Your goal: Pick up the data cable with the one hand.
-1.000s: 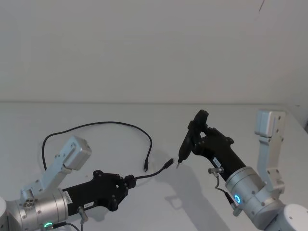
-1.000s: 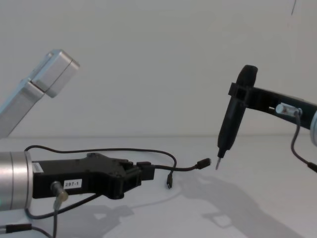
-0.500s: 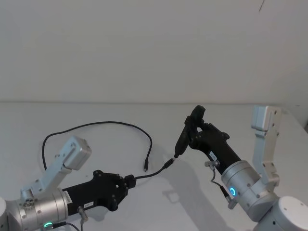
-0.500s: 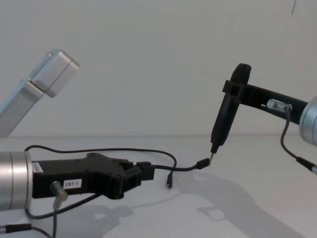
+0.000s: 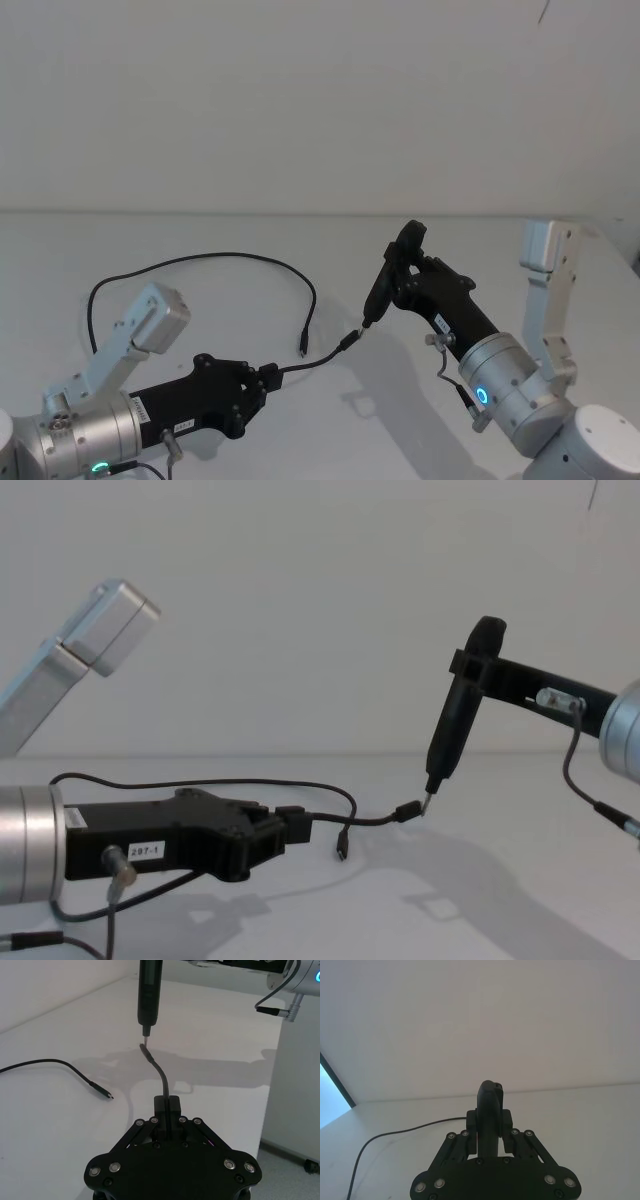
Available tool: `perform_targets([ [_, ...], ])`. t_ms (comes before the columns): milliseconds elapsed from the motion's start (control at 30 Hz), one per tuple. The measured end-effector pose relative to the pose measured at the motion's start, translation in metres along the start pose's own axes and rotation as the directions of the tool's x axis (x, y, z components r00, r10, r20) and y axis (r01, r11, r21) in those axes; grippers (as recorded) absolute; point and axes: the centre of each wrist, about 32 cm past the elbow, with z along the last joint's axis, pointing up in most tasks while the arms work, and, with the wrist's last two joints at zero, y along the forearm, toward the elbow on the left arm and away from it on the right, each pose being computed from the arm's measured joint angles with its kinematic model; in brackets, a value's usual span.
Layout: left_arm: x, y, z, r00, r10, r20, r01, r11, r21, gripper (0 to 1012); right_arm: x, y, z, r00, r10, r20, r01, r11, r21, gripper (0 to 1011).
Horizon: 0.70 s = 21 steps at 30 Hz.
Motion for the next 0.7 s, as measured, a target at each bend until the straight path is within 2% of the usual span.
perform_targets([
  [700, 0.0, 0.0, 0.0, 1.0, 0.0, 0.0, 0.0, 1.0, 0.0, 40, 0.0041, 0.0031, -0.0008, 1.0, 0.007, -0.001, -0.007, 1.0, 0.003, 279],
])
